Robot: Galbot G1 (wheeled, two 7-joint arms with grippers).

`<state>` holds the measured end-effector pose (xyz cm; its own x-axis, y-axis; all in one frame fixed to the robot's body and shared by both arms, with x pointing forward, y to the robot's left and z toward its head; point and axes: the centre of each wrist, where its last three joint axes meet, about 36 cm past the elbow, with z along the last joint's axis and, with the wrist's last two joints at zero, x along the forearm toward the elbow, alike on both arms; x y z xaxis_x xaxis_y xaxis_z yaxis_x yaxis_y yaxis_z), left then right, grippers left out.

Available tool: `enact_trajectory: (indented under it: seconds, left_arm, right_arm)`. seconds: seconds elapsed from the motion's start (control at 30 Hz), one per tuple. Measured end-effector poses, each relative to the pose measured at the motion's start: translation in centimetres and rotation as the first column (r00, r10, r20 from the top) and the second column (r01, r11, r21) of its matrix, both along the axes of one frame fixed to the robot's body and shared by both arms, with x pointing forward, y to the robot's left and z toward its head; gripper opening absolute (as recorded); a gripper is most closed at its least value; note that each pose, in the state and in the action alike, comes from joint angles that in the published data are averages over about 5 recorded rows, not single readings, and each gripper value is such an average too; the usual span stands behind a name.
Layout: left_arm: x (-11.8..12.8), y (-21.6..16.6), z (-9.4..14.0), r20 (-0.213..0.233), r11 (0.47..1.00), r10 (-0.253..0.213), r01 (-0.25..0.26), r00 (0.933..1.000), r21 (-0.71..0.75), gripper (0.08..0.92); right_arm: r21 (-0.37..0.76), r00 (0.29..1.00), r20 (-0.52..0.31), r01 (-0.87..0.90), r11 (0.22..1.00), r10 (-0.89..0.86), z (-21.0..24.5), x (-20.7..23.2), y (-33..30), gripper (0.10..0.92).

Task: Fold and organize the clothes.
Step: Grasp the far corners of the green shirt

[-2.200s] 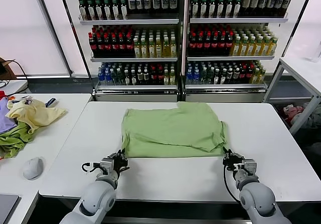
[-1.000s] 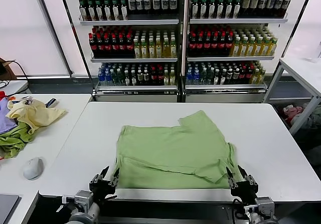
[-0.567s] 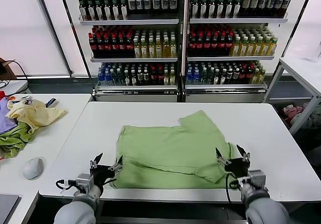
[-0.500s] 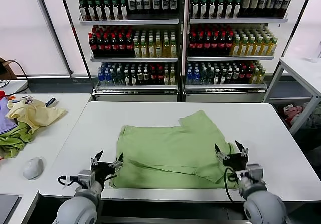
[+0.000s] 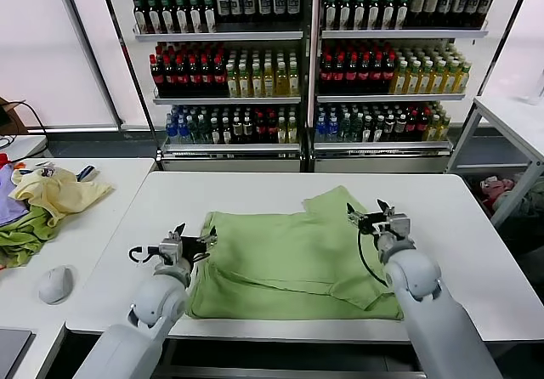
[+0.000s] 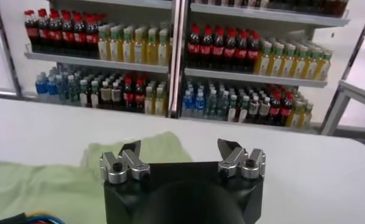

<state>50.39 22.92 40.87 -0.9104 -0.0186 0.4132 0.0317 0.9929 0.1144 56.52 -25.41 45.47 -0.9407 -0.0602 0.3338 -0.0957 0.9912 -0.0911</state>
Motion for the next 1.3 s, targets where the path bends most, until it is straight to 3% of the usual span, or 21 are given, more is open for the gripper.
enact_trajectory:
  seconds: [0.4, 0.83, 0.97, 1.3]
  left_arm:
    - [5.6, 0.0, -1.2, -0.052, 0.999, 0.036, -0.034, 0.9980, 0.035, 0.823]
    - [6.2, 0.4, -1.7, -0.087, 1.000, 0.018, -0.018, 0.9960, 0.000, 0.821]
    - [5.8, 0.2, -2.0, -0.086, 1.000, 0.002, -0.003, 0.9963, -0.012, 0.774]
    - [4.8, 0.2, -2.6, -0.072, 0.999, -0.045, 0.043, 0.9963, -0.030, 0.486]
  right_arm:
    - [-0.022, 0.996, -0.080, 0.039, 0.999, -0.041, -0.9, 7.3, 1.2, 0.823]
    - [-0.009, 0.979, -0.196, 0.062, 0.998, -0.062, -4.1, 10.0, 2.5, 0.815]
    - [0.006, 0.973, -0.219, 0.070, 0.998, -0.067, -4.8, 10.2, 2.8, 0.724]
    - [0.039, 0.962, -0.263, 0.087, 0.995, -0.073, -6.1, 9.9, 2.3, 0.452]
